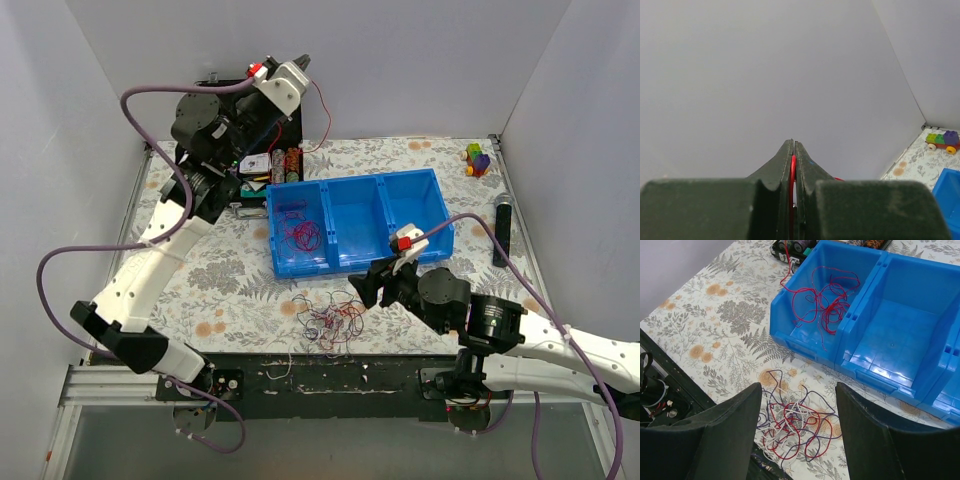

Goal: Untangle the cables

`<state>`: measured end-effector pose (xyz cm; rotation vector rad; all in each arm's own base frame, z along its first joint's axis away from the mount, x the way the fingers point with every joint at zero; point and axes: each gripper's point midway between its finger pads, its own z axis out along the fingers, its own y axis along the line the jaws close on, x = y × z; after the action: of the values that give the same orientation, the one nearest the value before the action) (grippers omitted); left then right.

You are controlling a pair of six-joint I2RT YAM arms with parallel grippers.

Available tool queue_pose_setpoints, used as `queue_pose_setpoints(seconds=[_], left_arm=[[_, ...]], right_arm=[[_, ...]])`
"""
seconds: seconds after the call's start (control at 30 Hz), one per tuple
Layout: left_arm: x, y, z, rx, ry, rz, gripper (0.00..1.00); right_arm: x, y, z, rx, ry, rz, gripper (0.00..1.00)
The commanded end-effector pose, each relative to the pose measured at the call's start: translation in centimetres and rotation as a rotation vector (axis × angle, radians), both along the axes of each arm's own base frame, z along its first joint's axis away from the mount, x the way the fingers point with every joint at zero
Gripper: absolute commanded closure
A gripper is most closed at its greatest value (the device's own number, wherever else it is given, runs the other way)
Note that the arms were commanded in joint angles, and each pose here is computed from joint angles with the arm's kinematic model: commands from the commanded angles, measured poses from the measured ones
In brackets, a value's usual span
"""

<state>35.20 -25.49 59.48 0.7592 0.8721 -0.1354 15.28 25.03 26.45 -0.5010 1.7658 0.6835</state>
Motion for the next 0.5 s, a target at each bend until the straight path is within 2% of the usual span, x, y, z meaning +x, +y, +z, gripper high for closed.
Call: queue_pose_setpoints(seconds=[0.0, 0.2, 0.33, 0.47], left_arm=[[0.8, 0.1, 0.0, -0.011, -0.019, 0.034, 1.0], [2.6, -0.3, -1.2, -0.004, -0.009, 0.072, 1.0], [3.7, -0.6, -6.2, 0.054, 0.057, 0.095, 1.0], [4.8, -0.8, -13.4, 0.141, 0.161, 0.116, 1.0]], right_arm=[[-0.1, 0.1, 1.1, 0.07, -0.018, 0.0, 0.32], [-0.1, -0.5, 1.3, 0.068, -0.03, -0.002, 0.32], [-0.1, -0.9, 1.5, 0.08, -0.04, -0.007, 0.32], [-0.3, -1.0, 1.8, 0.088, -0.038, 0.0, 0.32]])
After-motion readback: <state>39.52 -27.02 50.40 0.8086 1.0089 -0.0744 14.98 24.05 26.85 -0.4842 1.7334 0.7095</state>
